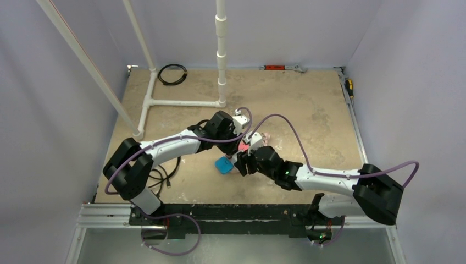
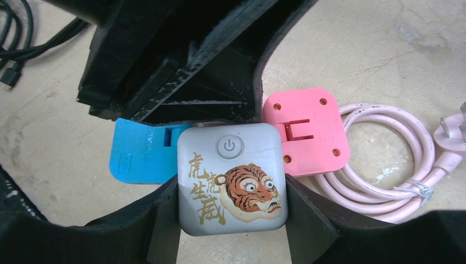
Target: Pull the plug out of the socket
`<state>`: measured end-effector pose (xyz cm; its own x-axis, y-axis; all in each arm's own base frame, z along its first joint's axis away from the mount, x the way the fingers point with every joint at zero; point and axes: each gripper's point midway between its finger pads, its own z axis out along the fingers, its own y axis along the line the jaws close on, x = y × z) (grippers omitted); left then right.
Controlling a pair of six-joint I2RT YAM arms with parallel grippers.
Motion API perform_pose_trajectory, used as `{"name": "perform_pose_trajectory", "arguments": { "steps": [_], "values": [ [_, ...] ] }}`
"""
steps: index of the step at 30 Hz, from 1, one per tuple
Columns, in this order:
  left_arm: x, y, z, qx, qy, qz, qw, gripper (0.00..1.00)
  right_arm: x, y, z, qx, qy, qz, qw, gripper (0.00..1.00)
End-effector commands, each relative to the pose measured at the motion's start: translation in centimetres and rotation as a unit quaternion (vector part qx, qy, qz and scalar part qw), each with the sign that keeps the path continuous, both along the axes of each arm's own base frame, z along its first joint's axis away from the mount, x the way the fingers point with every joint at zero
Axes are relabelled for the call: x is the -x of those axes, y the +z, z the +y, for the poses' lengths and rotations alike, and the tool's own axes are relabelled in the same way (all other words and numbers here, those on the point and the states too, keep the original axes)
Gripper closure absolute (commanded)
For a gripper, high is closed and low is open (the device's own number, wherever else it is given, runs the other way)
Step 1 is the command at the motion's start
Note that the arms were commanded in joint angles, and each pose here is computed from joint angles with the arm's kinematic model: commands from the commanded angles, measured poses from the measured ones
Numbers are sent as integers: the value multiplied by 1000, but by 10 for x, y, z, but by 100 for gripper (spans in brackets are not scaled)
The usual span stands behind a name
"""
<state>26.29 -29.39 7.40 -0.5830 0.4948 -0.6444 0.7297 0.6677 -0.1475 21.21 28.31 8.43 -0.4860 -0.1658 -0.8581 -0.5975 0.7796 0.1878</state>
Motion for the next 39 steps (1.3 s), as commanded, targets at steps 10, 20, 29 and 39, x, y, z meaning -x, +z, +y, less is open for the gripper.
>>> {"name": "perform_pose_trajectory", "arguments": {
  "steps": [10,20,29,39],
  "values": [
    [17,-51,37,-93,32,65,993,100,-4,21,-8,61,-91,-98,989,100],
    [17,-56,40,-102,38,69,992,100,14,9,12,131,-87,-127,979,100],
    [15,-55,41,-103,42,65,992,100,23,20,19,69,-68,-111,989,100],
    [14,-56,44,-109,47,61,991,100,0,21,0,-38,-64,-22,997,100]
  ]
}}
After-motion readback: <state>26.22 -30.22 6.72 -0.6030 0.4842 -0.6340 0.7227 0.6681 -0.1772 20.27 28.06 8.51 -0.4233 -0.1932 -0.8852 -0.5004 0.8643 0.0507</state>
